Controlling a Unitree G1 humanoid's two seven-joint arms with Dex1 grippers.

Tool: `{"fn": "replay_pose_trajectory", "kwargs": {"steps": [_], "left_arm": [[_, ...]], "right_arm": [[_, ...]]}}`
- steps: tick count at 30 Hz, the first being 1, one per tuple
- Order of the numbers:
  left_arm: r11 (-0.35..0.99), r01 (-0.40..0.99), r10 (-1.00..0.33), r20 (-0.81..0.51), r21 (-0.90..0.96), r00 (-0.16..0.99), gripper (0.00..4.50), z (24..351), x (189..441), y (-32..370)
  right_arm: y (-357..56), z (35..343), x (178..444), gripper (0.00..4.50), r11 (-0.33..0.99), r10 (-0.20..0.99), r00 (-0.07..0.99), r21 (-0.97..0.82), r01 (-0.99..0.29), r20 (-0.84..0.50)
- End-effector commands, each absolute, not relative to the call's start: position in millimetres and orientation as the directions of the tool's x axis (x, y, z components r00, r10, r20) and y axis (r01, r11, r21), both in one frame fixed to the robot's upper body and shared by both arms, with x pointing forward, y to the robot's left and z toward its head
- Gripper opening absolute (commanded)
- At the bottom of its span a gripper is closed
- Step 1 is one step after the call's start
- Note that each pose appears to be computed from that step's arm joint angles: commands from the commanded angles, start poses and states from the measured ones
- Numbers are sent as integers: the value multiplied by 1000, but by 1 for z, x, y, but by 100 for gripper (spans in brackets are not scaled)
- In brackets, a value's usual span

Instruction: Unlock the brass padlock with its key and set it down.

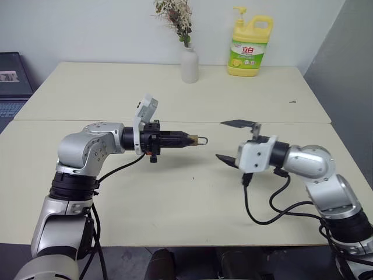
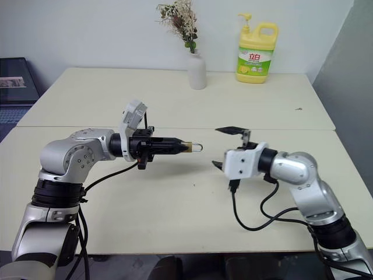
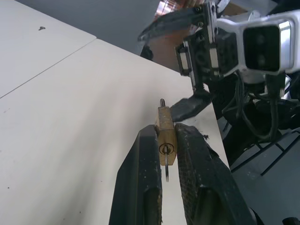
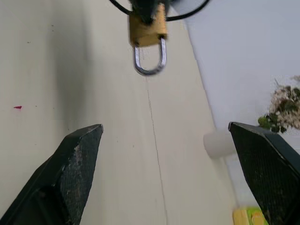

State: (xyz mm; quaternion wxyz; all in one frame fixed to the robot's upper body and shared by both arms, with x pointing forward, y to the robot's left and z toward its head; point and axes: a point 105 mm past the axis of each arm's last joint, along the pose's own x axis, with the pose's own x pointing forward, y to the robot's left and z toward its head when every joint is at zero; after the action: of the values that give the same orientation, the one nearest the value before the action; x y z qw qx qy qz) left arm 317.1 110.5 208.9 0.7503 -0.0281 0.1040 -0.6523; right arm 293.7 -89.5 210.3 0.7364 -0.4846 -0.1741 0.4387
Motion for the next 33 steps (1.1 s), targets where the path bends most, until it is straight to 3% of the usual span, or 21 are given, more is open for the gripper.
{"fn": "replay_pose_trajectory", "kwargs": {"steps": [1,6,11,12,33], "left_arm": [[124,986,-988,-102,-112,112,15,226,318,109],[115,989,-990,-95,-88,107,15,233,320,108],[85,993,-992,-102,-77,77,15,235,316,106],[80,994,-992,-103,-77,72,15,236,315,105],[18,998,-993,-117,-63,10,15,238,296,102]], "right_arm": [[-81,231,273,389,142,874,471,-863,-484,-120],[-65,242,255,205,148,931,356,-811,-567,-79],[-53,244,252,18,138,949,307,-780,-611,-72],[-51,245,252,0,134,951,300,-780,-611,-72],[-45,243,277,0,95,942,317,-818,-567,-110]]}}
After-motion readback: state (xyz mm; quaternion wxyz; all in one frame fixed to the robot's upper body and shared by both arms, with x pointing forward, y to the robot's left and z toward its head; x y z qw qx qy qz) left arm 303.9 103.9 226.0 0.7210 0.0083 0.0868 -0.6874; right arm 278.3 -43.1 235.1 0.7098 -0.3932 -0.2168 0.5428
